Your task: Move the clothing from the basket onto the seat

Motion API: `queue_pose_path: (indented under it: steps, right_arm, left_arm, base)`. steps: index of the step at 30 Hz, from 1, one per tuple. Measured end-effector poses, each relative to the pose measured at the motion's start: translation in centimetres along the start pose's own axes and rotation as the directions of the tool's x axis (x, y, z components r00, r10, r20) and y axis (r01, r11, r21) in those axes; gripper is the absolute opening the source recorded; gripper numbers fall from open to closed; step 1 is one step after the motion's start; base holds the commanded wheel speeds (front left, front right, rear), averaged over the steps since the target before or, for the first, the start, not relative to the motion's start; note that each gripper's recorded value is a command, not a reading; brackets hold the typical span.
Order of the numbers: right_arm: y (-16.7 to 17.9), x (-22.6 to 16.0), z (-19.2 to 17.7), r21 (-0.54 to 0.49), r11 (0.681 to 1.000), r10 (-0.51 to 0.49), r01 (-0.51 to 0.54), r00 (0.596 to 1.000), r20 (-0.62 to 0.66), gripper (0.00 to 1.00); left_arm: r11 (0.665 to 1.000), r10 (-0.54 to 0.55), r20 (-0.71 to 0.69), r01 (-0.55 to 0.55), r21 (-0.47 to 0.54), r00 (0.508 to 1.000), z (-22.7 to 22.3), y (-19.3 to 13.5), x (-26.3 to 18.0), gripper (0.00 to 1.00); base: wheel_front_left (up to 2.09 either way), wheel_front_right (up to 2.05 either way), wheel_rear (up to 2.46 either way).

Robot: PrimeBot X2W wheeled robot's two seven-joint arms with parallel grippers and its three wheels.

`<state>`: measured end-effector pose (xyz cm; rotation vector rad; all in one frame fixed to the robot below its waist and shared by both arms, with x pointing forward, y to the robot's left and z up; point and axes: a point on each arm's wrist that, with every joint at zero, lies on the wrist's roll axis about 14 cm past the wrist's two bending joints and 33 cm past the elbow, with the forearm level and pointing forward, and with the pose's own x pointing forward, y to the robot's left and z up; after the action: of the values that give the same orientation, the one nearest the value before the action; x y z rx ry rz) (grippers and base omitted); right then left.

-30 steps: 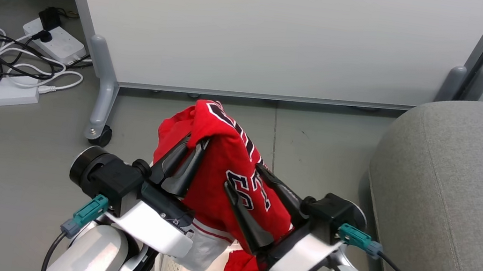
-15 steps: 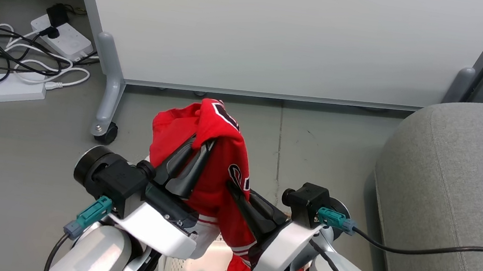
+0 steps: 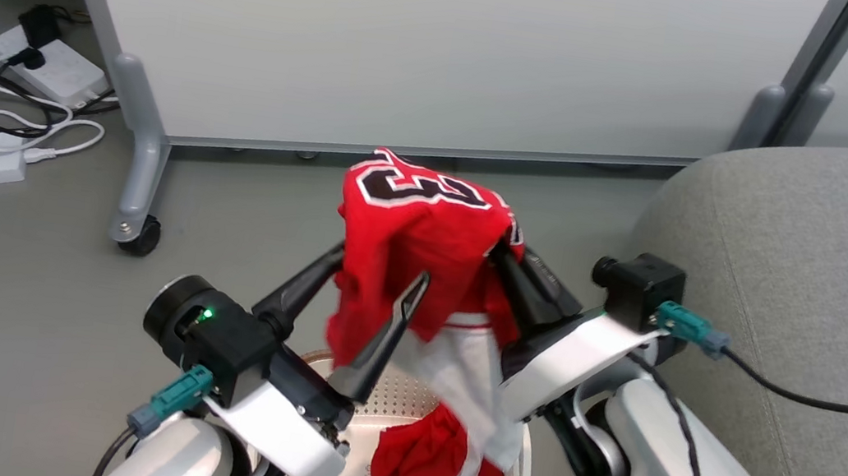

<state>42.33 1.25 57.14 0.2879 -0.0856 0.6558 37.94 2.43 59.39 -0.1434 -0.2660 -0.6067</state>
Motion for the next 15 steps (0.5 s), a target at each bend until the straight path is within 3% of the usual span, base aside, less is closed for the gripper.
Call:
queue_pose_path:
  steps: [8,15]
  right_arm:
    - [-5.6,-1.5,1.1,-0.015,0.986,-0.165,0.165,0.986,0.035,0.0]
    - [-9.6,-3.9,1.2,-0.012,0.955,-0.294,0.295,0.955,0.042,0.0]
  left_arm:
    - [0.991,-0.134,-0.127,0.132,-0.026,0.983,-3.7,-3.1,-0.2,1.0]
    - [0.972,-0.235,-0.205,0.228,-0.056,0.95,-6.2,-5.6,-0.5,1.0]
  base:
    - [0.0,0.0,0.0]
    - [0.0,0.0,0.0]
